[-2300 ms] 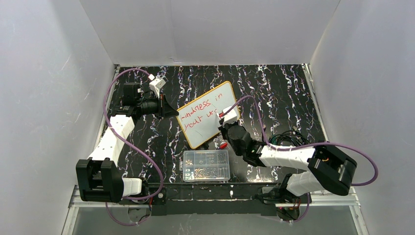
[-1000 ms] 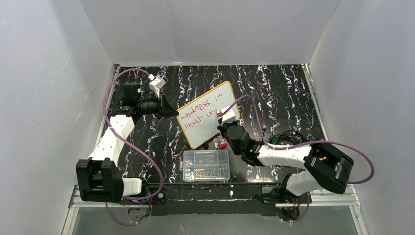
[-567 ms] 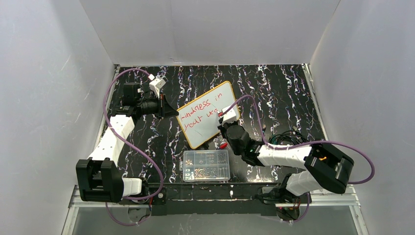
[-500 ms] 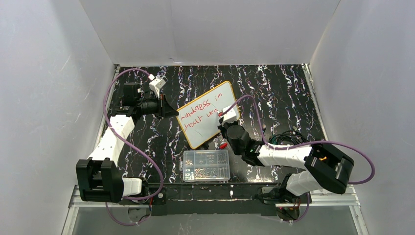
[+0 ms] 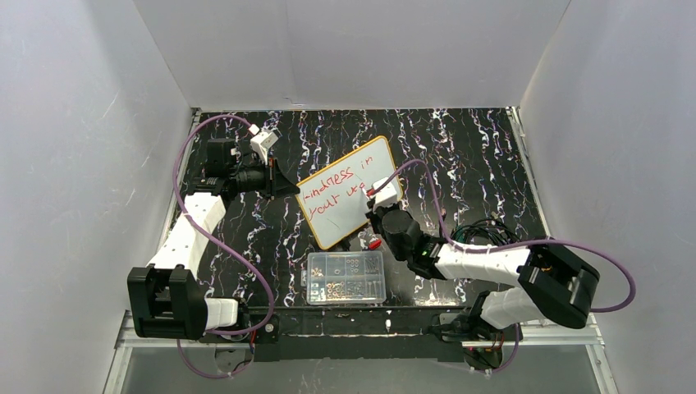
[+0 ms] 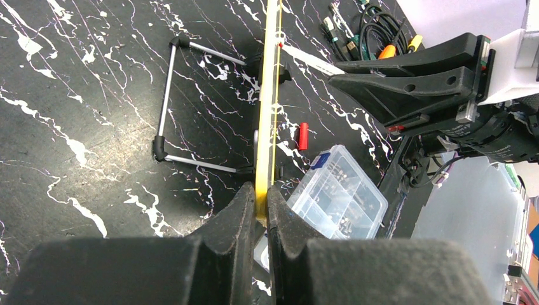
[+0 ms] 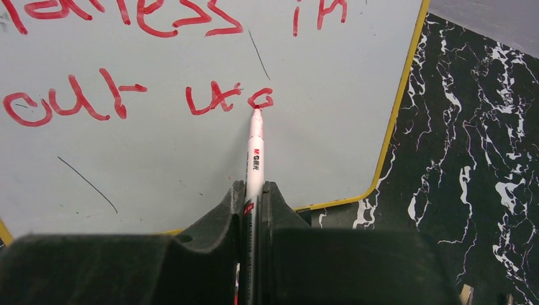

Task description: Write a sentence on the whiteboard

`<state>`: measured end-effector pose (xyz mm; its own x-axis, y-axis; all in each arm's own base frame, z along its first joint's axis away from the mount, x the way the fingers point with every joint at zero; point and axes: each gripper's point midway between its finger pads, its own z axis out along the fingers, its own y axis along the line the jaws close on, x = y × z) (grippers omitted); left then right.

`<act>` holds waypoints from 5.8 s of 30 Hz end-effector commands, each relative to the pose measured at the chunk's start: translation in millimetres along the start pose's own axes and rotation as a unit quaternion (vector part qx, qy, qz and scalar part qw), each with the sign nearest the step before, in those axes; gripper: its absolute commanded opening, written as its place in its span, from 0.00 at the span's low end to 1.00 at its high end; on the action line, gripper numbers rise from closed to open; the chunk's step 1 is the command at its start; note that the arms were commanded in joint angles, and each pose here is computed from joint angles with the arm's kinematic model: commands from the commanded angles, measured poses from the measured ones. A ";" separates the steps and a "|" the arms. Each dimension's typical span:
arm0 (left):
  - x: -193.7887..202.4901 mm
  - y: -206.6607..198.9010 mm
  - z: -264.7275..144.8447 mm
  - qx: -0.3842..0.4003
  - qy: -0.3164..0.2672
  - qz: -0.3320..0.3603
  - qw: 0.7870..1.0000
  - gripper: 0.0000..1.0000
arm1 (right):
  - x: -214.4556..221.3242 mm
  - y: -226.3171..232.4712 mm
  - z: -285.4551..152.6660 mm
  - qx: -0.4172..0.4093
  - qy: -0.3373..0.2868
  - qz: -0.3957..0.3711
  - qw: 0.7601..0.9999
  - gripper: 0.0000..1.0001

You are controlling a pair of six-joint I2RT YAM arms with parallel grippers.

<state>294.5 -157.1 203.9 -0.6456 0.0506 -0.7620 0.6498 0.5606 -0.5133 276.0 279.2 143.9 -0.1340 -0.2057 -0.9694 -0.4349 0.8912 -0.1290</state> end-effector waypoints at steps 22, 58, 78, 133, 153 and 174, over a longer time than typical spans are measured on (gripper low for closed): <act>0.4 -17.1 -5.2 0.027 -0.002 0.027 0.999 0.00 | -45.5 -16.0 6.6 0.034 -0.066 0.007 0.997 0.01; 1.9 -17.4 -6.4 0.026 0.000 0.036 0.999 0.00 | -2.2 -17.4 7.0 0.028 -0.007 0.014 0.999 0.01; 1.6 -16.9 -6.5 0.024 -0.001 0.036 0.999 0.00 | -9.1 -18.1 7.1 0.030 -0.018 0.016 0.999 0.01; 1.8 -15.9 -7.8 0.016 -0.003 0.038 0.999 0.00 | -39.3 -33.3 2.6 0.046 -0.058 0.023 0.997 0.01; 2.3 -15.3 -7.2 0.017 -0.001 0.035 0.999 0.00 | -26.2 -42.8 19.4 0.006 -0.040 0.028 0.999 0.01; 1.3 -15.6 -6.7 0.019 -0.001 0.037 0.999 0.00 | -10.6 -30.7 11.0 -0.026 -0.020 0.010 0.999 0.01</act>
<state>289.5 -156.5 202.3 -0.6296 0.0806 -0.7727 0.6705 0.5589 -0.4880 309.2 251.7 150.3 -0.1222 -0.1865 -0.9748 -0.4398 0.8907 -0.1153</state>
